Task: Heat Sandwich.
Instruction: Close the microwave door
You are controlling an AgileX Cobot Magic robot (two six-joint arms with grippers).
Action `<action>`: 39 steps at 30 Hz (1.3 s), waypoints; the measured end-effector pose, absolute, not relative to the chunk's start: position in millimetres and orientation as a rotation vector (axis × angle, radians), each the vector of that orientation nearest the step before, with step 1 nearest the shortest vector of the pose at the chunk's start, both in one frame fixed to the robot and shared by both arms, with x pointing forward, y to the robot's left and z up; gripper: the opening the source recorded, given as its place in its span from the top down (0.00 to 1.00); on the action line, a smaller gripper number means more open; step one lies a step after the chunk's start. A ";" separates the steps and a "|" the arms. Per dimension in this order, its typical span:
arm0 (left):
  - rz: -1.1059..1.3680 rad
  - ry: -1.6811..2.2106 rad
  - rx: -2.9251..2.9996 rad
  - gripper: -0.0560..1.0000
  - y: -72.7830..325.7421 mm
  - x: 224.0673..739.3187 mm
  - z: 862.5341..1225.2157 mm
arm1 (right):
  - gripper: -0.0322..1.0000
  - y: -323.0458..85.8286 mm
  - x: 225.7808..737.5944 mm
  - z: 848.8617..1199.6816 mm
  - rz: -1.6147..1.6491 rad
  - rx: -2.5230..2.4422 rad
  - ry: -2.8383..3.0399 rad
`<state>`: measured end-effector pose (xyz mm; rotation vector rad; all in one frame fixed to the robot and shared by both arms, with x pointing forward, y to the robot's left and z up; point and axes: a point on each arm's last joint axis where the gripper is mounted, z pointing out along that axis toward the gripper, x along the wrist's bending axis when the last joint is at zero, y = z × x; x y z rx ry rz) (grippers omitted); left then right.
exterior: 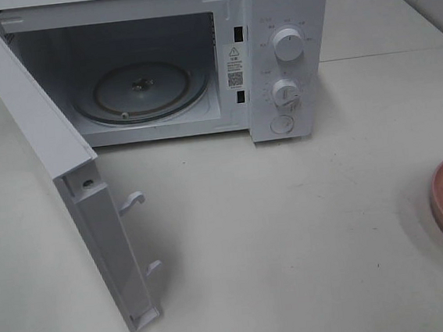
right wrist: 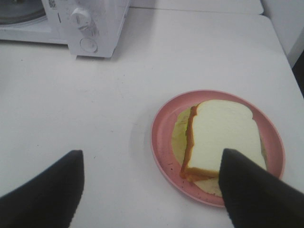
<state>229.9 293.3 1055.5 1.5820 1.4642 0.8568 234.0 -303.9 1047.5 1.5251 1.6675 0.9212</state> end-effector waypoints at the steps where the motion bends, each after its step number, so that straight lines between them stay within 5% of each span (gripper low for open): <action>1: 0.857 1.464 1.582 0.04 293.3 229.9 1055.5 | 0.23 -303.9 234.0 1047.5 0.921 1.525 1.668; 39: 0.857 1.464 1.582 0.04 293.3 229.9 1055.5 | 0.23 -303.9 231.8 1047.5 0.912 1.541 1.623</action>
